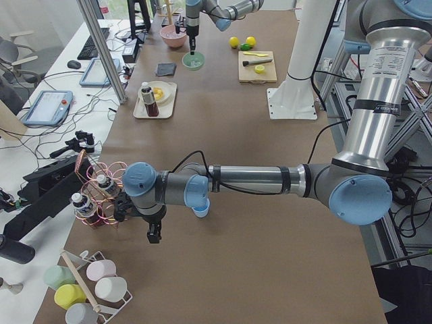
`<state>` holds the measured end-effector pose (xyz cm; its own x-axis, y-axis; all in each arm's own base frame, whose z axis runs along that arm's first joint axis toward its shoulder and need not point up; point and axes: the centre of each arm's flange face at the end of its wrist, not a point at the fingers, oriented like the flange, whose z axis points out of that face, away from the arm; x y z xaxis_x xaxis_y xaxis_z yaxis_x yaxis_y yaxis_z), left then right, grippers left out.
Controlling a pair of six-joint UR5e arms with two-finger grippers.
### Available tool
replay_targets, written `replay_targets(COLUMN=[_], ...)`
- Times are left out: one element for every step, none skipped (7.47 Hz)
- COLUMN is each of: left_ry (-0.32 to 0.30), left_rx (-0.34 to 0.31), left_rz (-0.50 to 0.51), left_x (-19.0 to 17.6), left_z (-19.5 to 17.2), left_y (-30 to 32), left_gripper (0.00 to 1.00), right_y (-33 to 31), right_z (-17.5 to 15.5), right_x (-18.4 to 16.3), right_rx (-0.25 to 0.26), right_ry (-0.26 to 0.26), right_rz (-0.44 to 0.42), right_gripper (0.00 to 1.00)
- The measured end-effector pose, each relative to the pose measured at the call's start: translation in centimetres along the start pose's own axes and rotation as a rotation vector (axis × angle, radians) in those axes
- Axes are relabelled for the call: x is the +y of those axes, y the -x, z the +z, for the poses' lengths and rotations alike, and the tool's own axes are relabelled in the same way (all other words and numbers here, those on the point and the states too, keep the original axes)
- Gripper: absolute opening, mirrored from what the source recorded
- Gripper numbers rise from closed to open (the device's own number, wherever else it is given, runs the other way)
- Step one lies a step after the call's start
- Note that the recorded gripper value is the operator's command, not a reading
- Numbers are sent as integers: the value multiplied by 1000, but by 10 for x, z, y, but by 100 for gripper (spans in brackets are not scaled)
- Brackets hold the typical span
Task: Pour ice into bowl
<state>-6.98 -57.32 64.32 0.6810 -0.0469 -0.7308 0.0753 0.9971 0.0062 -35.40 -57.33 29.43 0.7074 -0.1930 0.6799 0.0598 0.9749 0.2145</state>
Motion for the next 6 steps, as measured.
replay_targets(left_ry=[-3,-5,-6,-14,-33,-49], left_rx=[24,42,48,52,55,58], left_rz=[-8,-22,-34,-37,-45,-47], left_x=[1,0,2,3,14,34], left_z=[-6,-10,-12,-17,-27,-34], left_y=[-7,-13,-15,-16,-12,-9], left_gripper=[98,98,98,98,98,98], right_y=[-55,-102,-143,-178,-213,-247], right_z=[-3,-6,-10,-13,-15,-14], right_x=[10,18,25,31,35,41], right_rx=[4,4,-2,-9,-20,-30], right_ry=[21,41,59,74,88,106], right_rz=[-28,-51,-68,-81,-84,-90], right_gripper=[0,0,0,0,0,0])
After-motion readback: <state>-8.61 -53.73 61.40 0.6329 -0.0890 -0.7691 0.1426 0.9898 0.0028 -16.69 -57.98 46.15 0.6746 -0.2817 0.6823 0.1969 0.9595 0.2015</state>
